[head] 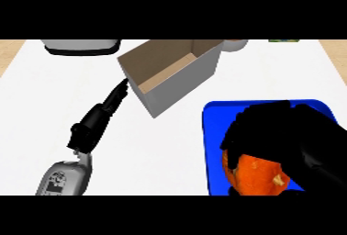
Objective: Pick the squash from the tray and place it in the cardboard box
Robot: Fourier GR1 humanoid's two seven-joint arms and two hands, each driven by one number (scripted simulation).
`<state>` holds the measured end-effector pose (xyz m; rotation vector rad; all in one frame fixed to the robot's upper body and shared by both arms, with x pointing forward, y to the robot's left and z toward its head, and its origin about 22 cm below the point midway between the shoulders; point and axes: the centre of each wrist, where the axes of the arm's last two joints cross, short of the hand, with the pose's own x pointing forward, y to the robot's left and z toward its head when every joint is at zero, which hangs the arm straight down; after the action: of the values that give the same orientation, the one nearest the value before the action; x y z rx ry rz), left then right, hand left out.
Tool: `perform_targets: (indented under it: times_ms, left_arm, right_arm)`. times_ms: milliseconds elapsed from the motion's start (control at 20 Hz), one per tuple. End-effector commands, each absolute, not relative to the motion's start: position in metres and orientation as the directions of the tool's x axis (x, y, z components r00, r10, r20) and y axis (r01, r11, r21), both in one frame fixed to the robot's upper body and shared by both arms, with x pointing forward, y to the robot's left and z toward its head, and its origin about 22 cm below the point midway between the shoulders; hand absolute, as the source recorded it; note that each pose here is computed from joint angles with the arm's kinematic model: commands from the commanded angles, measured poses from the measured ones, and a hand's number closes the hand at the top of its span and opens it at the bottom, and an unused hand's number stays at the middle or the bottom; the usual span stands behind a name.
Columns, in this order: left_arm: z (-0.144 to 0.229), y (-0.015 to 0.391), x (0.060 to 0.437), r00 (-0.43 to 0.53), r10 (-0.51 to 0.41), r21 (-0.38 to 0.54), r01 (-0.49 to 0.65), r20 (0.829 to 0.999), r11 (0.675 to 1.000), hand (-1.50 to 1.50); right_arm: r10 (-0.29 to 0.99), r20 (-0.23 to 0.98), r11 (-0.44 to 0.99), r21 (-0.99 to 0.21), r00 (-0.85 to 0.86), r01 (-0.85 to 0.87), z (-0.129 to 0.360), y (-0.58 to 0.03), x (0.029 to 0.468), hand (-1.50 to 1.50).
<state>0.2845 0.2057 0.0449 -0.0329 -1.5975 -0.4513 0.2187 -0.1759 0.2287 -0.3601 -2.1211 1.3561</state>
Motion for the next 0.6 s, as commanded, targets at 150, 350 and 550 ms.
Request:
perform_targets:
  times_ms: [150, 350, 550]
  left_arm:
    - [0.053, 0.194, 0.289, -0.088, -0.235, 0.251, 0.289, 0.968, 0.924, 0.00]
    - [0.047, 0.210, 0.293, -0.091, -0.251, 0.266, 0.304, 0.964, 0.915, 0.00]
    - [0.040, 0.205, 0.293, -0.085, -0.239, 0.254, 0.298, 0.967, 0.920, 0.00]
  right_arm:
    - [0.571, 0.387, 0.518, -0.854, -0.723, -0.048, 0.255, -0.160, 0.238, 1.50]
    - [0.586, 0.396, 0.519, -0.854, -0.707, -0.048, 0.271, -0.150, 0.263, 1.50]
    - [0.595, 0.394, 0.508, -0.860, -0.700, -0.053, 0.271, -0.136, 0.297, 1.50]
